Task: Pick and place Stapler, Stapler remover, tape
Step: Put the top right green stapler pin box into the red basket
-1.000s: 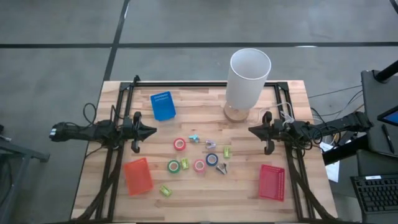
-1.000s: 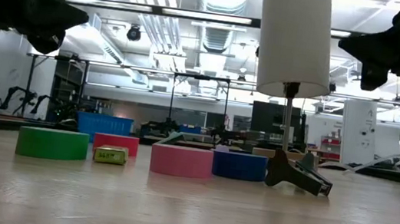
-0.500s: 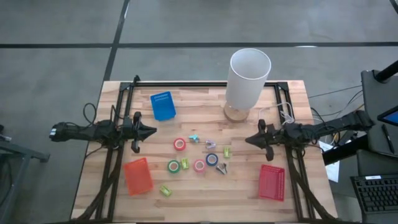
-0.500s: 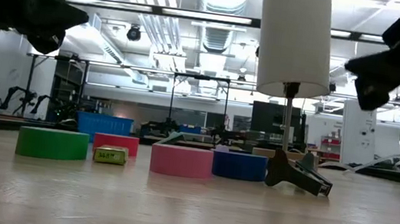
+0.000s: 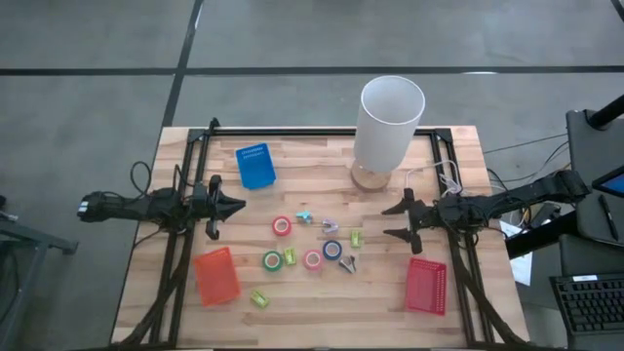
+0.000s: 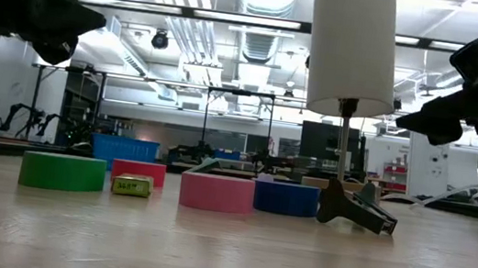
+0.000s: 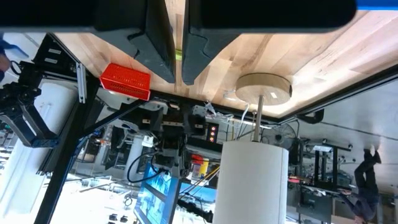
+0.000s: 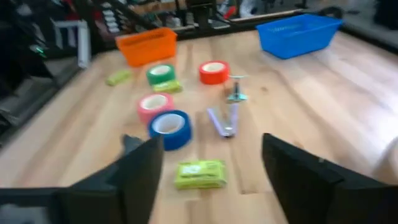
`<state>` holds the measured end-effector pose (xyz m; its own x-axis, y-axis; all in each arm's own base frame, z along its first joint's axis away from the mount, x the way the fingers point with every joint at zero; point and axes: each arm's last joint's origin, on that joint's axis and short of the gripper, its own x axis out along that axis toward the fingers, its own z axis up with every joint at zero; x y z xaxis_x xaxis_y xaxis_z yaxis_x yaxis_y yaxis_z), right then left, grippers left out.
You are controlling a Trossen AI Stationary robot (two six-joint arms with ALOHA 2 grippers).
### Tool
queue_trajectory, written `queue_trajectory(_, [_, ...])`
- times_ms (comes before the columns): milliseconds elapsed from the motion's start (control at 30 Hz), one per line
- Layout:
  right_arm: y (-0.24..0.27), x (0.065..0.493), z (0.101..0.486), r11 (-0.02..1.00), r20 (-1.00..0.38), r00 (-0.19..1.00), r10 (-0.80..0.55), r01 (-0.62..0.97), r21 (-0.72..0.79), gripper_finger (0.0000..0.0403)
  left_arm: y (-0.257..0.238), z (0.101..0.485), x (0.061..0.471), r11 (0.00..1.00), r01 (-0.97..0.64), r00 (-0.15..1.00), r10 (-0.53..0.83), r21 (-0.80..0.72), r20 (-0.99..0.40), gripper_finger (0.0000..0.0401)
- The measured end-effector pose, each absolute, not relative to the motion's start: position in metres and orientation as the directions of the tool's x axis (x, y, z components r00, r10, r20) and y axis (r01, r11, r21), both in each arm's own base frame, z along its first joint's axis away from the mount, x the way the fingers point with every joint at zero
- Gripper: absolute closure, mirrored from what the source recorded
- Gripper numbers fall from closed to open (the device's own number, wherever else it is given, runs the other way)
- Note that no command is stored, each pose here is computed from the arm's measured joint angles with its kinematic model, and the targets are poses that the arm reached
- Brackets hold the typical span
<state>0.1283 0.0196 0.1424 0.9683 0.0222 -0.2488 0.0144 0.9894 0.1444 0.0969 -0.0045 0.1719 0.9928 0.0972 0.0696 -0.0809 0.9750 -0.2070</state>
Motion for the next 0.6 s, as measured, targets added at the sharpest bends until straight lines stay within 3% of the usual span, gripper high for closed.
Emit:
queue_trajectory(200, [0.018, 0.128, 0.141, 0.997, -0.261, 0.965, -0.034, 0.052, 0.063, 0.0062, -0.004, 0.172, 0.097, 0.975, -0.081, 0.993, 0.097, -0.207, 0.07, 0.0371])
queue_trajectory(600, [0.014, 0.124, 0.128, 0.984, -0.389, 0.915, -0.109, 0.156, 0.09, 0.0076, -0.005, 0.172, 0.097, 0.975, -0.08, 0.993, 0.097, -0.207, 0.07, 0.0371])
